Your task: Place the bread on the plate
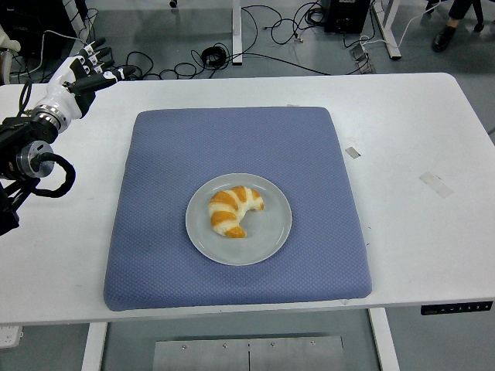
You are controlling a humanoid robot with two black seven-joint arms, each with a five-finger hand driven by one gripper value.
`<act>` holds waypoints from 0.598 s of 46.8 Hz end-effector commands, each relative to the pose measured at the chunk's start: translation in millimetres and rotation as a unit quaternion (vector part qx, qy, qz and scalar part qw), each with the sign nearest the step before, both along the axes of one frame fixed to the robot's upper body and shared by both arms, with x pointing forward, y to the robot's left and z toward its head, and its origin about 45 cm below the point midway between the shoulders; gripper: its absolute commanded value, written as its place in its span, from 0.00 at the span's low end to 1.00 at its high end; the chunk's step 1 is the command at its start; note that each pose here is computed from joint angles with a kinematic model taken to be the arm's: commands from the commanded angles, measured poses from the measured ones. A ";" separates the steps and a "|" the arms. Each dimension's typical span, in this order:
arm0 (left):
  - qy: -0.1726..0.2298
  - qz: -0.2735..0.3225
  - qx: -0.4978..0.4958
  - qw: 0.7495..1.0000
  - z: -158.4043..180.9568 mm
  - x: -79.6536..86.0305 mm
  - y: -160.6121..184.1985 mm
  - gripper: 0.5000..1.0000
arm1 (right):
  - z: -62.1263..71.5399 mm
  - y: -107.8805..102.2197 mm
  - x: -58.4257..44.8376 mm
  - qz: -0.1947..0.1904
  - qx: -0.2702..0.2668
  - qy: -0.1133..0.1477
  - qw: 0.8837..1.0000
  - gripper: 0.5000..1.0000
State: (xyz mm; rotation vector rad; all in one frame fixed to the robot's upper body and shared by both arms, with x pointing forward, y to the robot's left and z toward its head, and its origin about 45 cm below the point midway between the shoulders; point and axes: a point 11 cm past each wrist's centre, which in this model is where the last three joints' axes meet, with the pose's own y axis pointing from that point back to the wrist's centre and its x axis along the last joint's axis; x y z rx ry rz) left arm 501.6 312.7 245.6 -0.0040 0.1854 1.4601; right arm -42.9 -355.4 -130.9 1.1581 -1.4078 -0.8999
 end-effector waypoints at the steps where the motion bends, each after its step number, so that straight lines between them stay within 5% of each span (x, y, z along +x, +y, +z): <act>1: -0.001 0.001 -0.001 1.000 0.6 0.3 -0.2 0.95 | 0.0 0.0 0.0 0.000 0.000 0.000 1.000 1.00; 28: -0.001 0.000 -0.003 1.000 0.6 0.4 -1.0 0.95 | 0.0 0.0 0.0 0.000 0.000 0.000 1.000 1.00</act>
